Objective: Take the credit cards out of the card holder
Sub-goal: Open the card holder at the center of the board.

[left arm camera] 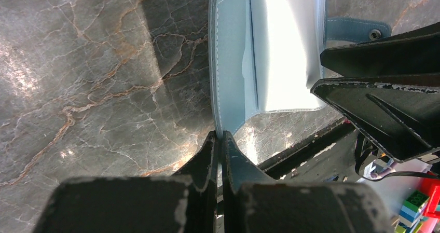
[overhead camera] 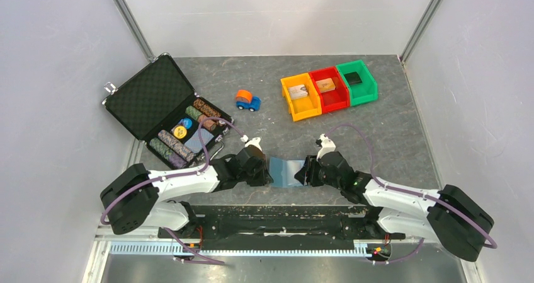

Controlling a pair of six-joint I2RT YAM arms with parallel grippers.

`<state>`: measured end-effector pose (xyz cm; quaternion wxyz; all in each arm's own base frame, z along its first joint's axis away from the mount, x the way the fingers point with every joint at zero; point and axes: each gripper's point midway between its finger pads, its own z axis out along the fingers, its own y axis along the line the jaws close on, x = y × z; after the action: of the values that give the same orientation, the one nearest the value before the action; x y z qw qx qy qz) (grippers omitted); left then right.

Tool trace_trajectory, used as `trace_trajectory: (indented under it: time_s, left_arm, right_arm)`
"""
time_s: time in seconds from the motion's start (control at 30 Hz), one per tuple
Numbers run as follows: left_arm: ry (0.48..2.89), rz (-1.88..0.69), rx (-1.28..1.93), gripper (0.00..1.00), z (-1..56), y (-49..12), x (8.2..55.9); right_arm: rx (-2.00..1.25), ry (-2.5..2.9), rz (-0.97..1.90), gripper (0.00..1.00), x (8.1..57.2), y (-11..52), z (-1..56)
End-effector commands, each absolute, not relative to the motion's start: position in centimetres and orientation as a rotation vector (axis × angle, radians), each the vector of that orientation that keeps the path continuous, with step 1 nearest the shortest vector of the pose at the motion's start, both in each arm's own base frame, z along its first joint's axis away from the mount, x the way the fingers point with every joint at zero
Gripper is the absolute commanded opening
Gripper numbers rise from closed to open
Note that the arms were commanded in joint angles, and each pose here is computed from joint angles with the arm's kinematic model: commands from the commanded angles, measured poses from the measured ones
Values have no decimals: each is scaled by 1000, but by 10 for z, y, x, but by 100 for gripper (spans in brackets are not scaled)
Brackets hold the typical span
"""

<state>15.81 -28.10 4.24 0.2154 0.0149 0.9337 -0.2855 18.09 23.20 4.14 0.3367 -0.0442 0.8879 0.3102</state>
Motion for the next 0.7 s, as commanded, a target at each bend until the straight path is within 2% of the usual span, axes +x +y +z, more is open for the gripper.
trace_trajectory:
  time_s: [0.0, 0.43, 0.67]
  left_arm:
    - [2559, -853, 15, 2, 51, -287, 159]
    - [2556, -858, 11, 2, 51, -288, 160]
    - [2553, -862, 11, 2, 47, -289, 160]
  right_arm:
    - [-92, 2294, 828, 46, 185, 236, 44]
    - [-79, 2345, 765, 47, 185, 232, 37]
    - [-76, 2334, 854, 47, 183, 243, 40]
